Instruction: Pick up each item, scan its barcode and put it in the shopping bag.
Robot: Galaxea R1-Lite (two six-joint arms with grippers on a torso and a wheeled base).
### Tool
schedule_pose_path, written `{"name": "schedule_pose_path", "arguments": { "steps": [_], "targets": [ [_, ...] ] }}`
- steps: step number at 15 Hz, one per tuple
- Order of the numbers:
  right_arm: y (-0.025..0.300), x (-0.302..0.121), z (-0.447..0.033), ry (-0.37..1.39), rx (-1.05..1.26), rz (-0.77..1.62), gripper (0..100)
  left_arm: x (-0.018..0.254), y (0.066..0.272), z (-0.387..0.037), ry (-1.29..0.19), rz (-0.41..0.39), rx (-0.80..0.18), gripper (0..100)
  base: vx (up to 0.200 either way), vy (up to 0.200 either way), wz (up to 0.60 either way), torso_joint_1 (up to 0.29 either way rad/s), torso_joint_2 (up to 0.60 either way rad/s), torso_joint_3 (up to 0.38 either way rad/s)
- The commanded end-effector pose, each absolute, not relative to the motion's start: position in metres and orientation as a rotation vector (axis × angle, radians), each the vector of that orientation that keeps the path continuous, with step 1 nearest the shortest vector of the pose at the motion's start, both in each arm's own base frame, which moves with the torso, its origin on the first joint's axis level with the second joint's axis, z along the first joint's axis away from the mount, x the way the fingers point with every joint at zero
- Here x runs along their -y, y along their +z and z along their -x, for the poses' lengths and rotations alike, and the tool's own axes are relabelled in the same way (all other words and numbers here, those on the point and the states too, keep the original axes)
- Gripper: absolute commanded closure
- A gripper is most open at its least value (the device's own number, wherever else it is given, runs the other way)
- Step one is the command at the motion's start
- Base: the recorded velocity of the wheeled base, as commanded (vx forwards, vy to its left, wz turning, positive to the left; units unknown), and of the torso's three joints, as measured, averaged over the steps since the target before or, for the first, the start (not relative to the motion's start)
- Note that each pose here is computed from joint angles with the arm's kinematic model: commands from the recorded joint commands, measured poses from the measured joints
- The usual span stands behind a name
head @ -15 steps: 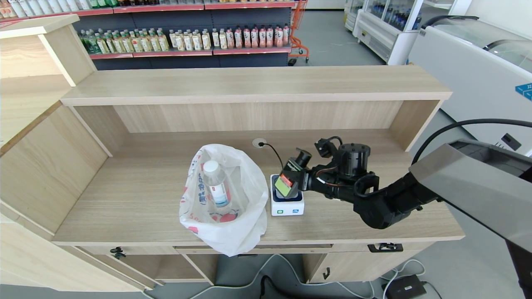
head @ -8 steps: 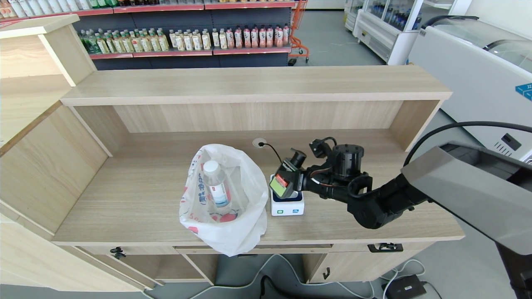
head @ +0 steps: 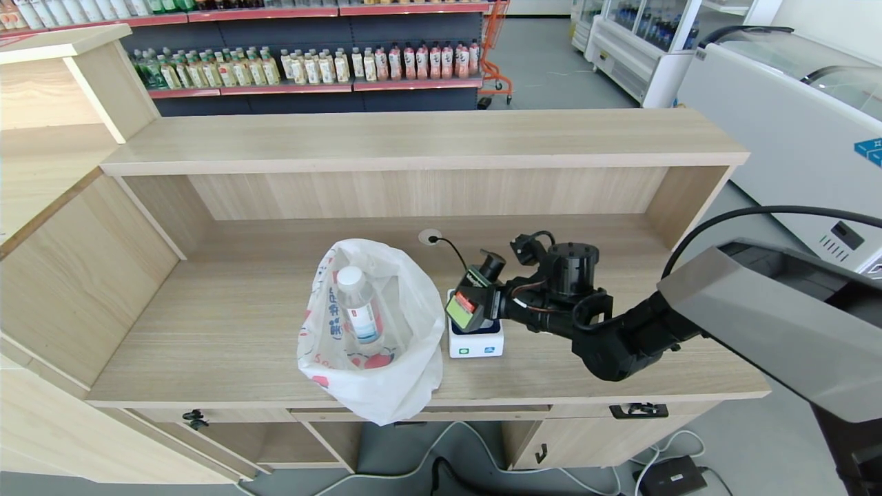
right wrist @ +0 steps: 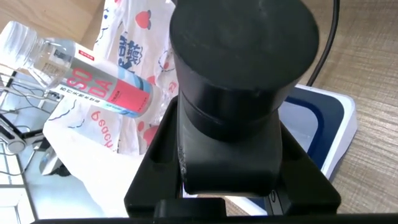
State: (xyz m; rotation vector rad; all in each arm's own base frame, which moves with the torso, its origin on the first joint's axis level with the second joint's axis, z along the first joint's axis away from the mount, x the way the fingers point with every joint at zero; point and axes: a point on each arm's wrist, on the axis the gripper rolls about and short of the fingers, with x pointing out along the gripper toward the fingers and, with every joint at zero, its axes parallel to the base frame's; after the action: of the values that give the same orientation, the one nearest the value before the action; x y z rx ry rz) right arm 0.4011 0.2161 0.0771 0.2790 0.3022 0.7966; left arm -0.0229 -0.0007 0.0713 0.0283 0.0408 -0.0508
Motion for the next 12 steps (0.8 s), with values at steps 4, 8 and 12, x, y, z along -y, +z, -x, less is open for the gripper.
{"name": "schedule_pose_path", "arguments": {
  "steps": [4, 8, 12],
  "targets": [
    [0.106, -0.207, -0.397, 0.785, -0.224, -0.251, 100, 0.001, 0.071, 0.023, -0.051, -0.028, -0.041, 0, 0.000, 0.000, 0.00, 0.000, 0.00, 0.000],
    [0.164, -0.085, -0.341, 0.505, -0.055, 0.127, 100, 0.001, 0.071, 0.023, -0.051, -0.028, -0.041, 0, 0.000, 0.000, 0.00, 0.000, 0.00, 0.000],
    [0.196, -0.014, -0.271, 0.298, 0.074, 0.475, 100, 0.001, 0.071, 0.023, -0.051, -0.028, -0.041, 0, 0.000, 0.000, 0.00, 0.000, 0.00, 0.000]
  ]
}}
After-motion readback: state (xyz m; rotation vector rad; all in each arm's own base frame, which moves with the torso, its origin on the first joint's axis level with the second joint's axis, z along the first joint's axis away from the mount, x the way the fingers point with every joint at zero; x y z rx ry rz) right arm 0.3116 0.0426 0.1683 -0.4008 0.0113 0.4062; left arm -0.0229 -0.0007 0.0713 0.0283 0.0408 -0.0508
